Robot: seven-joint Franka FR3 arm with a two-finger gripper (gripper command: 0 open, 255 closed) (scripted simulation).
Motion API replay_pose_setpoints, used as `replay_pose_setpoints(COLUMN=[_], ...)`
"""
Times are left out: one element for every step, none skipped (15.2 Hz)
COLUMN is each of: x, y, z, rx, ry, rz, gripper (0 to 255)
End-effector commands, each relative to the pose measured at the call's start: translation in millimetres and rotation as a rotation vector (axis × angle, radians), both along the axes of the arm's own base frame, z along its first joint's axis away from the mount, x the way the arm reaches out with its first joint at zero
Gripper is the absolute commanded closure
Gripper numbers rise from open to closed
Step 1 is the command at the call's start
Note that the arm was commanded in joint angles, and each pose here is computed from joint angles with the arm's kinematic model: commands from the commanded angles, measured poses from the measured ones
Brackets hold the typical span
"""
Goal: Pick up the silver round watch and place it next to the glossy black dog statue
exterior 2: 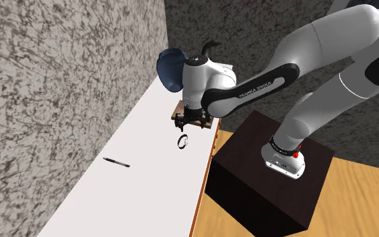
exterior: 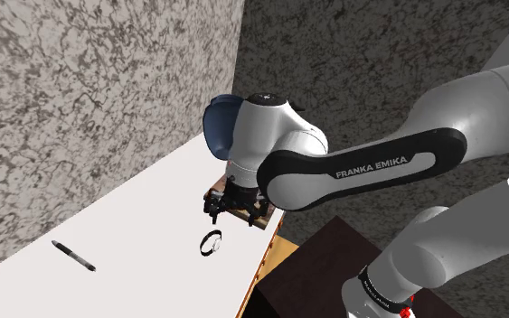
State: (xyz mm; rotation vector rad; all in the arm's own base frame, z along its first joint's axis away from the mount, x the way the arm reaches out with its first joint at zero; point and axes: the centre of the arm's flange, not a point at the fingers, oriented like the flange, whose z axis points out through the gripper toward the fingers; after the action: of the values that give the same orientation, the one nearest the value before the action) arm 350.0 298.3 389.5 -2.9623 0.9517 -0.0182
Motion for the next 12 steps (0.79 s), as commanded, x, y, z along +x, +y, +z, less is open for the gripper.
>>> replay_pose_setpoints(x=[10,10,11,11,11,11,11,12,12,12,12,12], y=[16,16,16,16,16,17,17,17,17,17,17,17], z=[-9,-15,-20,-25,-31,-36,-41,-46,-49,-49,-49,-49], rx=[0.011,0.011,0.011,0.011,0.011,0.011,0.011,0.011,0.011,0.011,0.011,0.011], ry=[-0.013,-0.013,-0.013,-0.013,-0.013,-0.013,-0.013,-0.013,-0.013,-0.013,-0.013,-0.013], rz=[-0.042,-0.042,-0.042,-0.042,-0.042,-0.042,-0.042,-0.042,-0.042,-0.042,-0.042,-0.042], gripper=[0,0,0,0,0,0,0,0,0,0,0,0])
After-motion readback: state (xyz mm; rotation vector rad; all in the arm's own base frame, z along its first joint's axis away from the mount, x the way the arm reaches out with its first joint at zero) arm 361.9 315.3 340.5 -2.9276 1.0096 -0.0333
